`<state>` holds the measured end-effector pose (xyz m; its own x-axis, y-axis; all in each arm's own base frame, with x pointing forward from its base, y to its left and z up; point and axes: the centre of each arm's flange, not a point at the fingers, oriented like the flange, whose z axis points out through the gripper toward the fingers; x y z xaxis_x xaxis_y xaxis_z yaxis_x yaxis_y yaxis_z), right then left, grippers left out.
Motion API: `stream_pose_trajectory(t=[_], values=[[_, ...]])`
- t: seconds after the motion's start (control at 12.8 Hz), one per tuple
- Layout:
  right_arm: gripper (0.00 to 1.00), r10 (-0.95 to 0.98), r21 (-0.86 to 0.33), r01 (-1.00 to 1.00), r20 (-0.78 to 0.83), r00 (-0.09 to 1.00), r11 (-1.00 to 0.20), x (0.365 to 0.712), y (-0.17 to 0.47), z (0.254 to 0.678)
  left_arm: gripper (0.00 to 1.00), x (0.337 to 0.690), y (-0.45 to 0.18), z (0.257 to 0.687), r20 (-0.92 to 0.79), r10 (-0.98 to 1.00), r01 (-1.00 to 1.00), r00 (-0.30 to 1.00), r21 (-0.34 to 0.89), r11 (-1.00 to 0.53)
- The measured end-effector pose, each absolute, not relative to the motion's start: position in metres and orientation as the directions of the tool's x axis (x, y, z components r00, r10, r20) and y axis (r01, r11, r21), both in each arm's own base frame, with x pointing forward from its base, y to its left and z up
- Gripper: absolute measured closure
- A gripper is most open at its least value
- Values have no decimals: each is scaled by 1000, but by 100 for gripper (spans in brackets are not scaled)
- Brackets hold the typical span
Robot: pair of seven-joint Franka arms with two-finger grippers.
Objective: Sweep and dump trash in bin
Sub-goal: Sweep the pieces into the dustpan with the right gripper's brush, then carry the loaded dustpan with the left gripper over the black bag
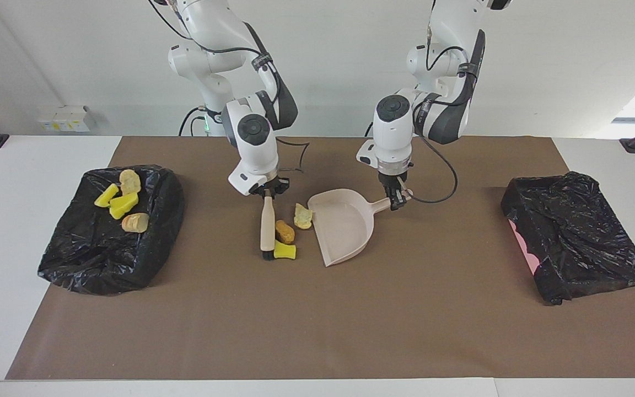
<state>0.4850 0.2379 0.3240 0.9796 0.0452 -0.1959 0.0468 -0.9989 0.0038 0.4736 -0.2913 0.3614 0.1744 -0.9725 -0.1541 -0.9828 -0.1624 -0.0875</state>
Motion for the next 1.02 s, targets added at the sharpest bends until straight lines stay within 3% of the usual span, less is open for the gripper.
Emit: stream_pose_trajectory(t=[0.31,0.55,1.02], values=[[74,59,-116,32,-231,971,-993,464,293,332,67,470,-293,357,-152,-969,-979,193,-89,-181],[74,48,-216,-4,-233,971,-976,468,323,353,67,470,-293,357,-152,-969,-979,194,-89,-182],[74,-3,-181,-49,-246,969,-982,501,273,388,67,477,-286,358,-136,-975,-982,176,-98,-164]])
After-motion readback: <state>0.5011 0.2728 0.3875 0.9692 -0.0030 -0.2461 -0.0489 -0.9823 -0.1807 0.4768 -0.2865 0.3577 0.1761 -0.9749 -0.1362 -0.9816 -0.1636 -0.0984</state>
